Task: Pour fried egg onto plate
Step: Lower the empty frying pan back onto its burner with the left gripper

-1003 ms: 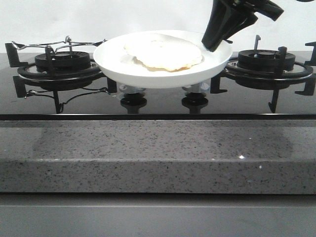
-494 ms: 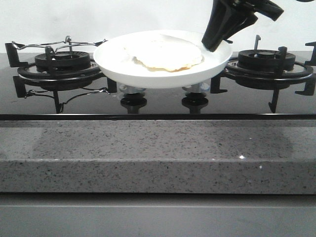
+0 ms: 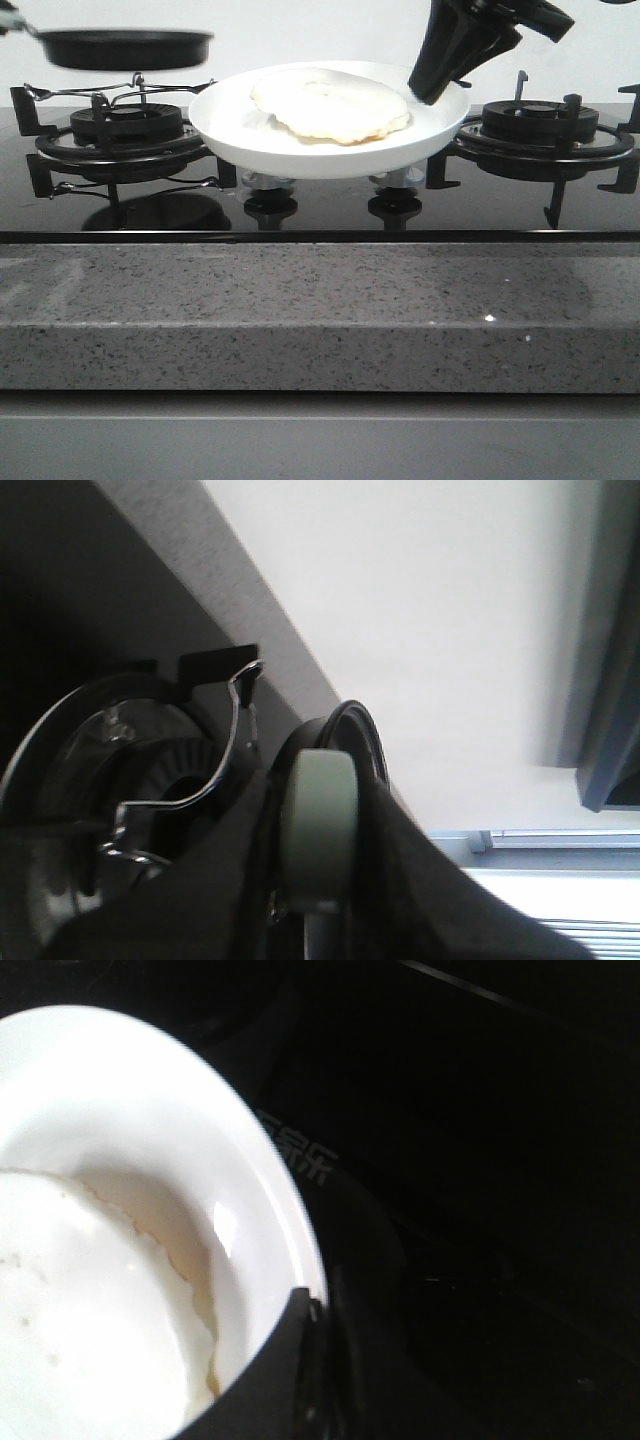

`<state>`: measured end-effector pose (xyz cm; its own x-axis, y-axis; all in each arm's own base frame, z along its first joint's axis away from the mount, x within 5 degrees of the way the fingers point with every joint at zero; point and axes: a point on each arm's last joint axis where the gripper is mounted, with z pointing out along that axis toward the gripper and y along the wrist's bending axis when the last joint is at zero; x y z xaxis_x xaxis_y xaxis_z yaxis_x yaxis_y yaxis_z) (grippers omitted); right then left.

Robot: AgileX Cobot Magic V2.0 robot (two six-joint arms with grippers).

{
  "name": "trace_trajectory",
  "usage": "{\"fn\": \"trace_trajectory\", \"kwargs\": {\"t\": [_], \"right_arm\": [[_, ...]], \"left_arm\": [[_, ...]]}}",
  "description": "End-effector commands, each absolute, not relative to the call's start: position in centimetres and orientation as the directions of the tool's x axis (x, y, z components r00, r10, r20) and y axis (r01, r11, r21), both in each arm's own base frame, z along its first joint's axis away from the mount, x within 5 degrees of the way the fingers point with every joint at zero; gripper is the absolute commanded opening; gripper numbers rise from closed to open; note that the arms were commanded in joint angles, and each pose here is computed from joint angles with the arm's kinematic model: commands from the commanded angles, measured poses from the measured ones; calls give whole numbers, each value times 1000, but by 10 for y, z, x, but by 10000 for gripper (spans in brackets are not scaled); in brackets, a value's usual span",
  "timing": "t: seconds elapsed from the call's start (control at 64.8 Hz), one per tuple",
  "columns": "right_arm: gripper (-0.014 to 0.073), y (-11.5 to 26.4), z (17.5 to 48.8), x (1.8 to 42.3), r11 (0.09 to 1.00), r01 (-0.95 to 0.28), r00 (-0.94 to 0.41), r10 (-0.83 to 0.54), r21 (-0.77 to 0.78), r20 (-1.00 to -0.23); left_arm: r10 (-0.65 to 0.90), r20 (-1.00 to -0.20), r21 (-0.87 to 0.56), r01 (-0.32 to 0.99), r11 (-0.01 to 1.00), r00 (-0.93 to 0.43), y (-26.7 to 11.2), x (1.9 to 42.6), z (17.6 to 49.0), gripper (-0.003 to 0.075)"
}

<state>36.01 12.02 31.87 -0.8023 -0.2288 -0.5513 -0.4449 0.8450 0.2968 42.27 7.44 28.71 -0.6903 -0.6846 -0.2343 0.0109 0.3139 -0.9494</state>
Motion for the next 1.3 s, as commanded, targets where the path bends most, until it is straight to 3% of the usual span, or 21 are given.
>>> {"fn": "trace_trajectory", "kwargs": {"t": [0.0,0.432,0.525,0.741,0.864,1.281], "right_arm": [[-57,120,351,353,835,-458,-743,-171,305,-647],[-57,120,351,353,835,-458,-743,-171,305,-647],[-57,120,351,353,835,-458,-743,-171,305,-647],[-57,120,351,353,835,-458,-743,-171,305,-647],[-57,120,351,353,835,-458,-743,-171,305,-647],[-57,120,351,353,835,-458,-743,-171,305,-647]], "left_arm": [[-697,-245,-963,88,254,-674,72,415,320,-19],[-682,-304,-924,30,382,-666,76,417,308,10],[-674,-310,-918,26,397,-671,76,416,307,87],[-643,-320,-907,28,421,-696,75,414,304,363],[-617,-310,-908,33,418,-723,72,412,304,455],[-556,-293,-918,66,392,-778,66,406,305,463]]}}
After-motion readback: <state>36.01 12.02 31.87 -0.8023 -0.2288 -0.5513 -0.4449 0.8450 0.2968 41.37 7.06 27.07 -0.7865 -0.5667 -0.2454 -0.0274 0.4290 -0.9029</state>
